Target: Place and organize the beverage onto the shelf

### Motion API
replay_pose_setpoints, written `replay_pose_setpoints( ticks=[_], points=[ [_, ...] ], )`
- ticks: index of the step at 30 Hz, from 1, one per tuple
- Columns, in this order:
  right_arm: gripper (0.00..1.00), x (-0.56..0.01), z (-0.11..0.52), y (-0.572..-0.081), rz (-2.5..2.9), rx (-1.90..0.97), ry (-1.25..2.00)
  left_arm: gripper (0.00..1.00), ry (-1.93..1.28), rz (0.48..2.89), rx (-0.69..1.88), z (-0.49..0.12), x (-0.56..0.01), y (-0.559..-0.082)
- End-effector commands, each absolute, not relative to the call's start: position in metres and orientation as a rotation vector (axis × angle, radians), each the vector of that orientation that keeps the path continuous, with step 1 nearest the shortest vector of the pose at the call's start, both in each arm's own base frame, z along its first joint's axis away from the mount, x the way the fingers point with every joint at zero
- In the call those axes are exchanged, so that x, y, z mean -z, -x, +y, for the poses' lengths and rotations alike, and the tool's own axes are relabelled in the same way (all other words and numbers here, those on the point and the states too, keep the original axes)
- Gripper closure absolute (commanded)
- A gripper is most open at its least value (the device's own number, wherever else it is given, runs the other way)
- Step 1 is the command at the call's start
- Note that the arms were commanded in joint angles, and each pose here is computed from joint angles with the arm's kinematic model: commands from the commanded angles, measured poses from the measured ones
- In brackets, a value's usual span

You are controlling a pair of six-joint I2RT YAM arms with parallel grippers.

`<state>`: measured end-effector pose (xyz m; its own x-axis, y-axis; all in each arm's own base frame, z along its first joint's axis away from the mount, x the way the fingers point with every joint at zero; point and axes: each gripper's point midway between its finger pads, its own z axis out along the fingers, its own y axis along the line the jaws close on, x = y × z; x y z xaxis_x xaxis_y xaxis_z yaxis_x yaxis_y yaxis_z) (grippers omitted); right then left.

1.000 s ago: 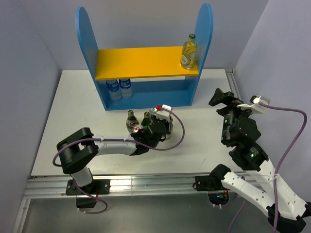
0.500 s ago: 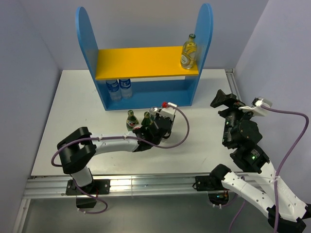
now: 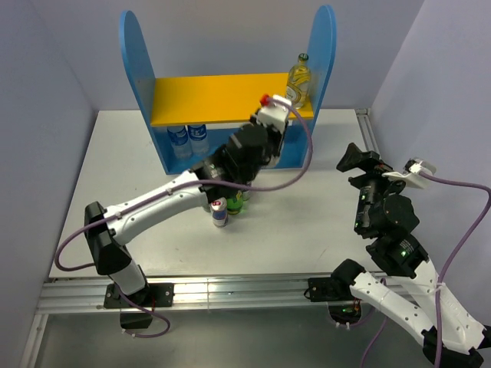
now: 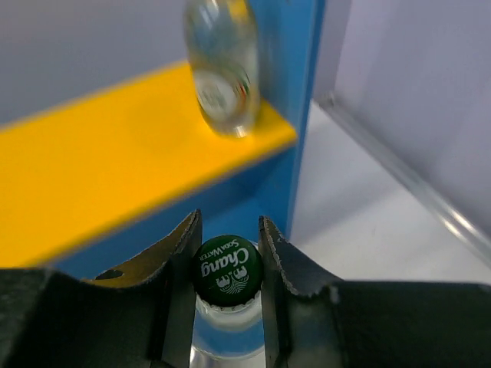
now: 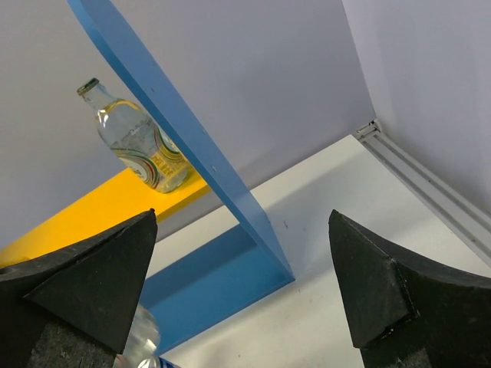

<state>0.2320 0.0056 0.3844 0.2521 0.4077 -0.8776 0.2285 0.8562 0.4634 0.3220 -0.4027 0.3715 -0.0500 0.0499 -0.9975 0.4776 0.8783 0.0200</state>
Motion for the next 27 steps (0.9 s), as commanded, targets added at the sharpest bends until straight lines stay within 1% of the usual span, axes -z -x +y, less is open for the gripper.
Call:
replay_pose_setpoints(
  ticks=[1,2,3,4,5,7,10,12,13,15,16,21,22,23,27],
  points=[
    [0.0,-0.385,0.004,-0.231,1.312,-0.144,-0.598,1.0,-0.312,1.367,0.376,-0.359,-0.501,-0.333],
    [0.0,-0.385,0.005,-0.231,1.313,-0.147,-0.597,1.0,-0.293,1.327,0.383,-0.354,-0.523,-0.339],
    [0.0,-0.385,0.005,-0.231,1.312,-0.149,-0.596,1.0,-0.292,1.308,0.383,-0.351,-0.533,-0.343],
    [0.0,-0.384,0.005,-0.231,1.311,-0.152,-0.598,1.0,-0.298,1.322,0.36,-0.35,-0.53,-0.357],
    [0.0,-0.384,0.005,-0.231,1.31,-0.153,-0.599,1.0,-0.286,1.271,0.401,-0.345,-0.558,-0.356],
    [0.0,-0.384,0.005,-0.231,1.309,-0.156,-0.599,1.0,-0.253,1.255,0.409,-0.334,-0.571,-0.376],
    [0.0,-0.382,0.005,-0.23,1.307,-0.162,-0.6,1.0,-0.277,1.217,0.45,-0.335,-0.579,-0.388],
    [0.0,-0.382,0.005,-0.23,1.306,-0.166,-0.599,1.0,-0.267,1.2,0.458,-0.333,-0.58,-0.403],
    [0.0,-0.382,0.006,-0.23,1.306,-0.171,-0.598,1.0,-0.273,1.212,0.452,-0.335,-0.571,-0.416],
    [0.0,-0.381,0.006,-0.23,1.305,-0.175,-0.599,1.0,-0.267,1.192,0.487,-0.337,-0.576,-0.423],
    [0.0,-0.381,0.006,-0.229,1.305,-0.178,-0.597,1.0,-0.277,1.195,0.485,-0.34,-0.569,-0.434],
    [0.0,-0.377,0.007,-0.229,1.311,-0.188,-0.594,1.0,-0.3,1.194,0.54,-0.362,-0.55,-0.452],
    [0.0,-0.376,0.008,-0.229,1.311,-0.193,-0.596,1.0,-0.313,1.214,0.545,-0.372,-0.537,-0.46],
    [0.0,-0.375,0.008,-0.229,1.313,-0.191,-0.595,1.0,-0.311,1.202,0.553,-0.372,-0.542,-0.46],
    [0.0,-0.373,0.01,-0.23,1.317,-0.199,-0.591,1.0,-0.338,1.214,0.594,-0.387,-0.527,-0.465]
  ],
)
